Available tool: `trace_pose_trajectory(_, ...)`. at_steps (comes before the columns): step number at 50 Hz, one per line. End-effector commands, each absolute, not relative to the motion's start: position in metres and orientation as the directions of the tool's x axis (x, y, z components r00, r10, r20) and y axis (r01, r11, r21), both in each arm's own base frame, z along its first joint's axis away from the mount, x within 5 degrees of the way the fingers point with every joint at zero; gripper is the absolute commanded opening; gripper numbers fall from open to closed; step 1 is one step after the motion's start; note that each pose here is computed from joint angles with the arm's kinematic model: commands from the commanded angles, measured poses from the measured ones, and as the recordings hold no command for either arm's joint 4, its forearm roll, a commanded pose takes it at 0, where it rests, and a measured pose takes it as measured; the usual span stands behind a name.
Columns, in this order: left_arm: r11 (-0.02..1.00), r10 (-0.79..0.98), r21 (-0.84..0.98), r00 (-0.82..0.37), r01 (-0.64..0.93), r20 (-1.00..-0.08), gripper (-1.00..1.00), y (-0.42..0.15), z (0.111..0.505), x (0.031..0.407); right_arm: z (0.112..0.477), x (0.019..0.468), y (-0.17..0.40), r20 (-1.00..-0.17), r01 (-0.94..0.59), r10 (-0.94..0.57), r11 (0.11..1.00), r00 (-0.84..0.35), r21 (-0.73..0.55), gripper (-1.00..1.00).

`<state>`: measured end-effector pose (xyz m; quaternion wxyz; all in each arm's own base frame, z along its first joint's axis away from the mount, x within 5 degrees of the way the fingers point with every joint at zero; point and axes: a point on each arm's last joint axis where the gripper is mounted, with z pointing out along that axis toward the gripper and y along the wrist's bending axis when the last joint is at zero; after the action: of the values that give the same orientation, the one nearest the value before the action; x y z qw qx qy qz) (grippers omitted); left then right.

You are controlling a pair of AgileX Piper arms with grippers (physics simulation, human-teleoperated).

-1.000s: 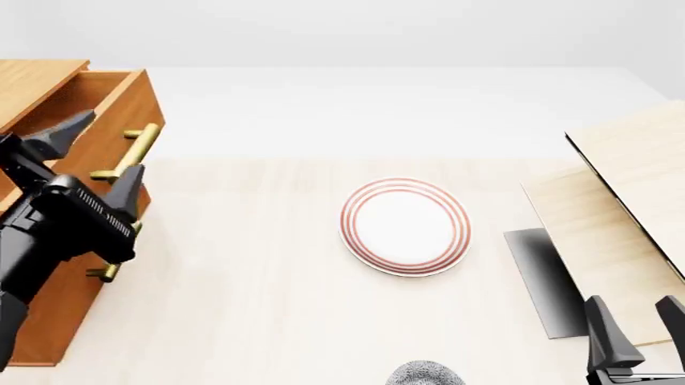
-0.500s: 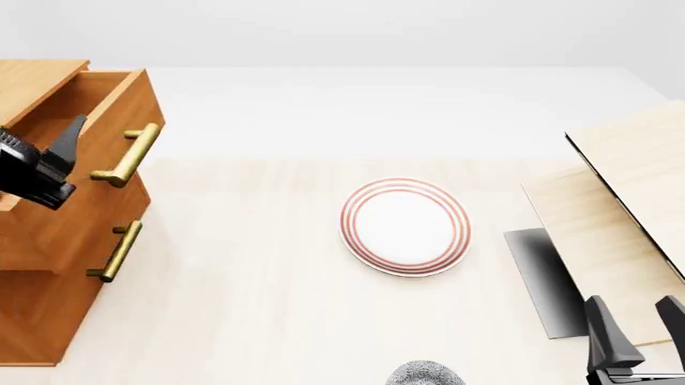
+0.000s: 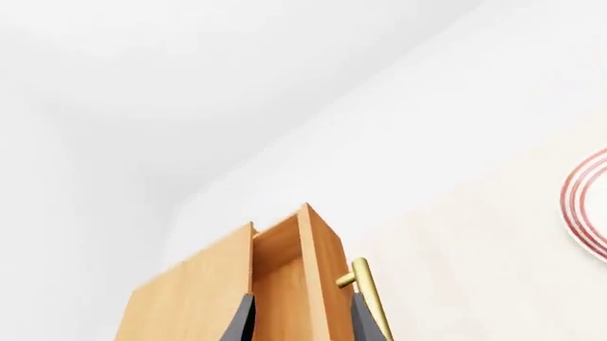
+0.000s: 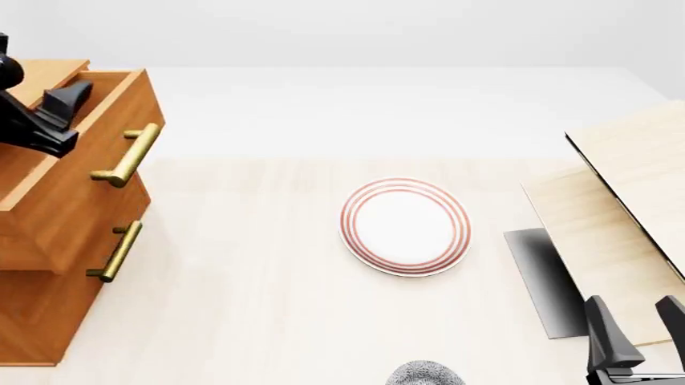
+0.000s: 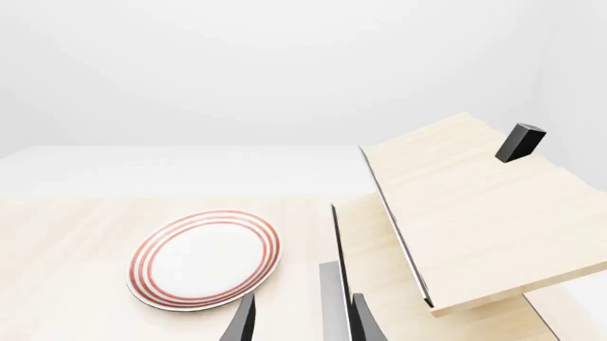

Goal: Open the top drawer of the cabinet and put the bowl in it.

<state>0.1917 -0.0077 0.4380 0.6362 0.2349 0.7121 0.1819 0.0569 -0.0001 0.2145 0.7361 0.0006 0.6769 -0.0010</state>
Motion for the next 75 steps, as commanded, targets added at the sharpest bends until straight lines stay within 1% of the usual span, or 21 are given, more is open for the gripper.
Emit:
trace_pose_trajectory(1,0.867,0.497,0.482,-0.138,0.125,-0.857,1.0,-0.008,0.447,0.206,0.214,0.057,0.0,-0.996,0.002,0.0,1.0,0.084,0.0,1.0)
trace_pose_trajectory(3,0.888,0.458,0.443,-0.149,0.128,-0.876,1.0,-0.01,0.451,0.209,0.214,0.057,0.0,-0.996,0.002,0.0,1.0,0.084,0.0,1.0)
trace_pose_trajectory(7,0.898,0.438,0.423,-0.172,0.12,-0.882,1.0,-0.007,0.454,0.214,0.214,0.057,0.0,-0.996,0.002,0.0,1.0,0.084,0.0,1.0)
trace_pose_trajectory(10,0.917,0.4,0.386,-0.21,0.105,-0.892,1.0,-0.003,0.453,0.221,0.214,0.057,0.0,-0.996,0.002,0.0,1.0,0.084,0.0,1.0)
trace_pose_trajectory(11,0.918,0.396,0.379,-0.201,0.117,-0.896,1.0,-0.007,0.455,0.223,0.214,0.057,0.0,-0.996,0.002,0.0,1.0,0.084,0.0,1.0)
trace_pose_trajectory(17,0.931,0.365,0.354,-0.265,0.091,-0.892,1.0,0.003,0.45,0.233,0.214,0.057,0.0,-0.996,0.002,0.0,1.0,0.084,0.0,1.0)
trace_pose_trajectory(26,0.941,0.338,0.33,-0.288,0.077,-0.896,1.0,0.007,0.451,0.241,0.214,0.057,0.0,-0.996,0.002,0.0,1.0,0.084,0.0,1.0)
trace_pose_trajectory(35,0.963,0.269,0.261,-0.309,0.069,-0.912,1.0,0.005,0.457,0.248,0.214,0.057,0.0,-0.996,0.002,-0.001,1.0,0.084,0.0,1.0)
trace_pose_trajectory(39,0.971,0.236,0.234,-0.354,0.049,-0.905,1.0,0.01,0.456,0.256,0.214,0.057,0.0,-0.996,0.002,-0.001,1.0,0.084,0.0,1.0)
trace_pose_trajectory(40,0.977,0.209,0.208,-0.347,0.039,-0.914,1.0,0.01,0.459,0.256,0.214,0.057,0.0,-0.996,0.002,-0.001,1.0,0.085,0.0,1.0)
trace_pose_trajectory(43,0.973,0.225,0.228,-0.355,0.036,-0.907,1.0,0.013,0.458,0.257,0.214,0.057,0.0,-0.996,0.002,0.0,1.0,0.084,0.0,1.0)
trace_pose_trajectory(52,0.979,0.197,0.202,-0.392,0.03,-0.899,1.0,0.015,0.449,0.268,0.214,0.057,0.0,-0.996,0.002,0.0,1.0,0.084,0.0,1.0)
trace_pose_trajectory(54,0.979,0.188,0.202,-0.421,0.011,-0.887,1.0,0.022,0.444,0.27,0.214,0.057,0.0,-0.996,0.002,0.0,1.0,0.084,0.0,1.0)
trace_pose_trajectory(55,0.982,0.181,0.19,-0.407,0.02,-0.895,1.0,0.017,0.447,0.271,0.214,0.057,0.0,-0.996,0.002,0.0,1.0,0.085,0.0,1.0)
trace_pose_trajectory(62,0.984,0.16,0.178,-0.417,-0.003,-0.895,1.0,0.023,0.448,0.272,0.214,0.057,0.0,-0.996,0.002,-0.001,1.0,0.084,0.0,1.0)
trace_pose_trajectory(75,0.987,0.133,0.159,-0.437,-0.021,-0.889,1.0,0.027,0.442,0.277,0.214,0.057,0.0,-0.996,0.002,-0.001,1.0,0.084,0.0,1.0)
